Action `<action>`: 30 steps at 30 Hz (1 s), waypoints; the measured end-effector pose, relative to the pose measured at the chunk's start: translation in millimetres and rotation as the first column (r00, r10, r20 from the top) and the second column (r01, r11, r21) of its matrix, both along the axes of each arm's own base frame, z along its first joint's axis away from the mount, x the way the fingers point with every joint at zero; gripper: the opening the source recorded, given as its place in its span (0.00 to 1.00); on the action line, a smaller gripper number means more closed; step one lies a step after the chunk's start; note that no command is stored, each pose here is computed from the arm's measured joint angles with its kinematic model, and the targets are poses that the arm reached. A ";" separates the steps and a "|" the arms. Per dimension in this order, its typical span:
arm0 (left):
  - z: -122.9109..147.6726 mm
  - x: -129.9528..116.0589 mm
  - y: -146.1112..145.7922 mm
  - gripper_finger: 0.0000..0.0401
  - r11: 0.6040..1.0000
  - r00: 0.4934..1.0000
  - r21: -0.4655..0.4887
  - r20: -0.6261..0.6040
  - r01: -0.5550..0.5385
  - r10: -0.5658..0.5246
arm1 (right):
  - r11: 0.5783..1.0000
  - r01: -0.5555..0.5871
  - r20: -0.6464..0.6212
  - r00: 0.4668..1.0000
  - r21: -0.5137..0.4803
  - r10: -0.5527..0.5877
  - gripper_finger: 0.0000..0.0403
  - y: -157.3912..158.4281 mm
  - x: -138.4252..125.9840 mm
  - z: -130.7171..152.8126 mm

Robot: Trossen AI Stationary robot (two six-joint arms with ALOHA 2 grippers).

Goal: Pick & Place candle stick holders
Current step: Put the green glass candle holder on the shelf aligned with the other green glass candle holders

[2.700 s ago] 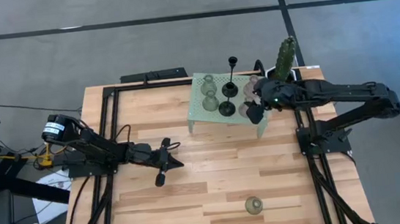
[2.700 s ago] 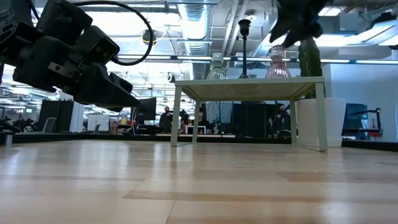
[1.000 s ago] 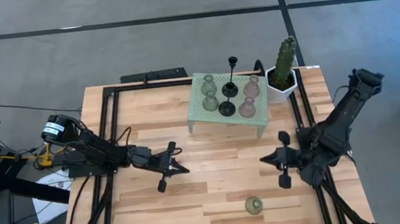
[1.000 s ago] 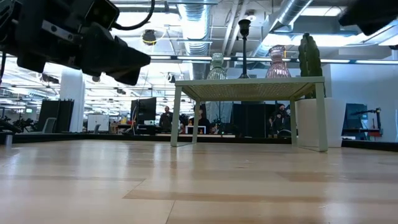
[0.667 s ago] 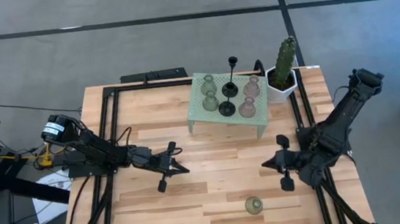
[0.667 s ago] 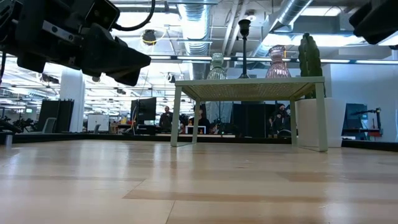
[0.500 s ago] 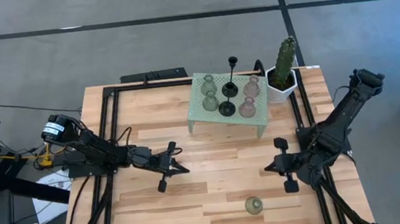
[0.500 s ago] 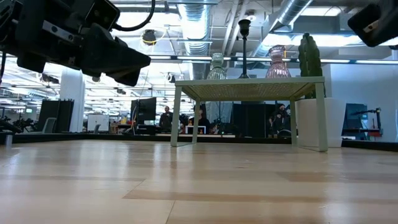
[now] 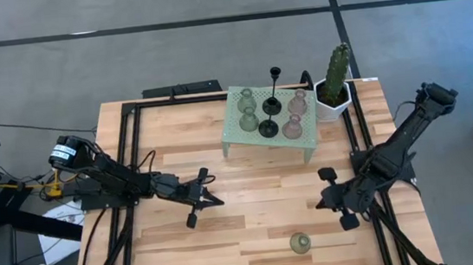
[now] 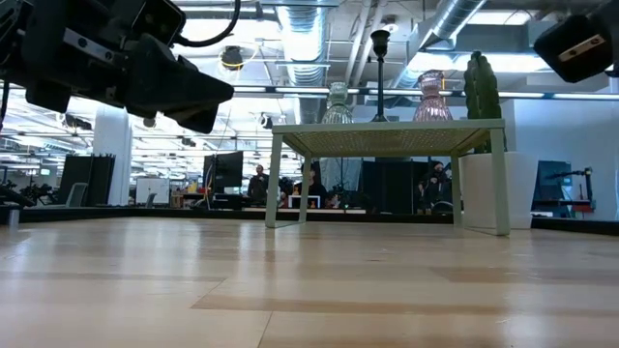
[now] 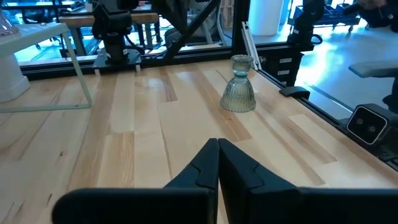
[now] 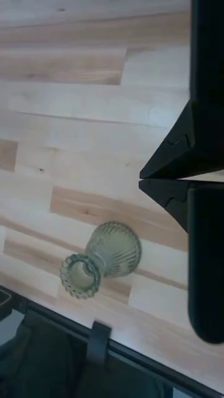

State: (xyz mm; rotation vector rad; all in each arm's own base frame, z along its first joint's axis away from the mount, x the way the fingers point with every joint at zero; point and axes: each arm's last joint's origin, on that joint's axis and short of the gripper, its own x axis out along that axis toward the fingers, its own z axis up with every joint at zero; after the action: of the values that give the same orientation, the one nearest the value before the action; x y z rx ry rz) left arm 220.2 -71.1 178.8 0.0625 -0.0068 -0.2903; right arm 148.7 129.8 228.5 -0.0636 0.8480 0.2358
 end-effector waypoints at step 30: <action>1.6 0.1 0.5 0.02 0.997 1.000 -0.074 -0.005 -0.016 0.016 | 0.988 0.111 0.069 0.990 0.111 -0.119 0.00 20.8 -11.4 2.2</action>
State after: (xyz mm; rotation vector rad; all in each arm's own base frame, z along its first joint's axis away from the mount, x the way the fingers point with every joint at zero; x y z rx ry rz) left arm 220.4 -70.5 180.4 -0.0115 -0.0130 -0.2742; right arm 137.3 150.6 230.7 0.0759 0.7597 0.1689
